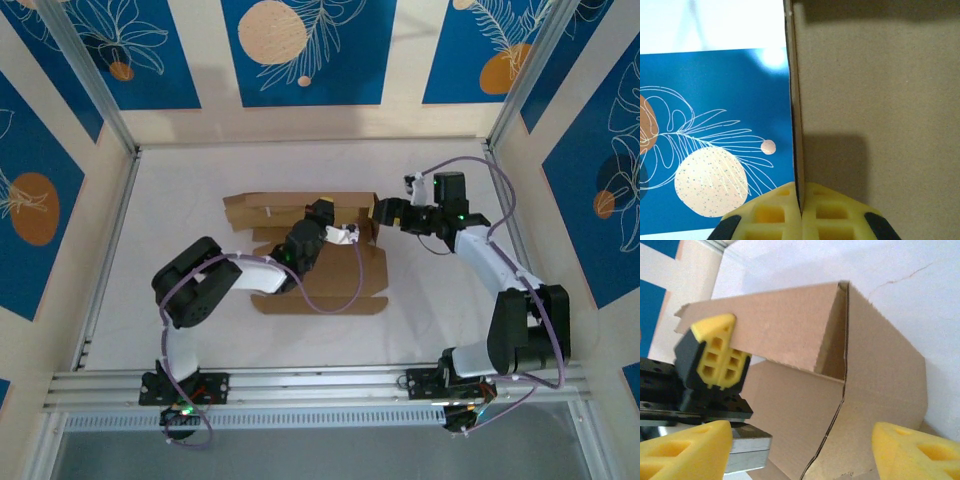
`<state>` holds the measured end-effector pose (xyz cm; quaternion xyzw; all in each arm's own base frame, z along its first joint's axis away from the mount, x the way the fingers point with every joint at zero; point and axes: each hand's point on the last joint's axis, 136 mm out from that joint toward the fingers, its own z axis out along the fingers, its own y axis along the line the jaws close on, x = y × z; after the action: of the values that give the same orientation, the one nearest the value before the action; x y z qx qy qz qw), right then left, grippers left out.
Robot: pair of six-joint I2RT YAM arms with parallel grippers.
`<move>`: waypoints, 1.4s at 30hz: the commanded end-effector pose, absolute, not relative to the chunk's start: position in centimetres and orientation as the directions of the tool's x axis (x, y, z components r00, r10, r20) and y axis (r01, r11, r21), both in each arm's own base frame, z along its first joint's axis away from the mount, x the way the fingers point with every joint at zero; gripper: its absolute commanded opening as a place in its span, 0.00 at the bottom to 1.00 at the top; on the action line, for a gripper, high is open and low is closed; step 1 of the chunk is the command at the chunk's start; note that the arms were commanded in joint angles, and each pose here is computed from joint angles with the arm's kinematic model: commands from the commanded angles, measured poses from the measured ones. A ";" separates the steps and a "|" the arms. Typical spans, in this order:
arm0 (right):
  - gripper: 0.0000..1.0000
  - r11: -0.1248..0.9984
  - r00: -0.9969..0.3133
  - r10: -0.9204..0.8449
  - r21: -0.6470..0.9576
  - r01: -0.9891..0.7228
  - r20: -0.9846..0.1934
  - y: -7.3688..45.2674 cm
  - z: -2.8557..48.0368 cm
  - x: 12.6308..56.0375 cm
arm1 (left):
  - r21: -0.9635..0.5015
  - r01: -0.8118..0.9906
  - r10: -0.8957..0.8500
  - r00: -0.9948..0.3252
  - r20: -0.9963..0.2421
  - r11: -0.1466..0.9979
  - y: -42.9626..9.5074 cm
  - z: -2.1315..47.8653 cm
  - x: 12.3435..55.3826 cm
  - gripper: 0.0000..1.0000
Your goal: Fold the paper box
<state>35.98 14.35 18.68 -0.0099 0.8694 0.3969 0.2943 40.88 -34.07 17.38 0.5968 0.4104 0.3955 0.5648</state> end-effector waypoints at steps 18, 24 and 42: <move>0.58 0.797 -0.477 -0.462 -0.113 -0.594 -0.748 11.2 14.4 35.9 | 0.983 0.104 0.911 0.400 0.095 -0.149 -34.7 12.9 39.4 0.00; 0.60 0.702 -0.331 -0.547 -0.207 -0.681 -0.769 12.6 13.8 35.9 | 0.983 0.114 0.910 0.406 0.089 -0.147 -34.7 12.8 39.1 0.00; 0.67 0.639 -0.251 -0.570 -0.231 -0.734 -0.782 15.8 13.4 39.0 | 0.985 0.117 0.902 0.427 0.062 -0.123 -35.3 13.8 38.6 0.00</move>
<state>37.74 14.75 11.81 -0.3993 0.8082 0.0922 0.4230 40.27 -34.16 17.25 0.5974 0.4024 0.3976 0.5685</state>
